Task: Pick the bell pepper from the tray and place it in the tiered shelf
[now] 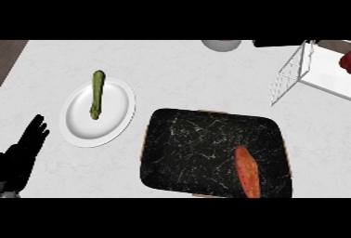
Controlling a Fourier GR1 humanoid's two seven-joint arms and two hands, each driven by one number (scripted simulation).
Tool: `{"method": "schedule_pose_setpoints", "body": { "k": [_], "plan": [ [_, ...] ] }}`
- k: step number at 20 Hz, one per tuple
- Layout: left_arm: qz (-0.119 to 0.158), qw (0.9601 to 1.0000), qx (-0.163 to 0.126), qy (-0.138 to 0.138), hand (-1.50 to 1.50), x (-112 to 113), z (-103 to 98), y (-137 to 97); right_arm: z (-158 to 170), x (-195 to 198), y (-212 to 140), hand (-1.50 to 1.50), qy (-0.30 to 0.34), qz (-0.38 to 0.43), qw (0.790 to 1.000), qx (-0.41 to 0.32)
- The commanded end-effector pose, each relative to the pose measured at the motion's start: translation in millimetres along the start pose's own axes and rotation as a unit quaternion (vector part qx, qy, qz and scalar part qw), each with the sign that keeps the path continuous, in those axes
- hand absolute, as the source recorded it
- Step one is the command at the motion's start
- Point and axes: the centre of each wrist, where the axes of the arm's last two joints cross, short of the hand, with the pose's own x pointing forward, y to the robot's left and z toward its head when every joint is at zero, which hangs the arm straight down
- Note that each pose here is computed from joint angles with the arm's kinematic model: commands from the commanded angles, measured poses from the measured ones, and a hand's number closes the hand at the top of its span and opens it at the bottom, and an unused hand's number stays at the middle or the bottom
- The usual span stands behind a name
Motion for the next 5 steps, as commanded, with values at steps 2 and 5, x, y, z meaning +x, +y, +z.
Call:
{"method": "schedule_pose_setpoints", "body": {
  "k": [2,5],
  "plan": [
    [0.006,0.9997,0.022,0.009,0.00,-2.9,5.8,15.1,23.6,4.9,-51.6,-1.50,-0.011,-0.005,0.999,0.030],
    [0.003,0.9995,0.027,0.013,0.00,-5.5,17.5,24.3,31.8,1.9,-66.1,-1.50,-0.011,0.001,0.999,0.031]
  ]
}}
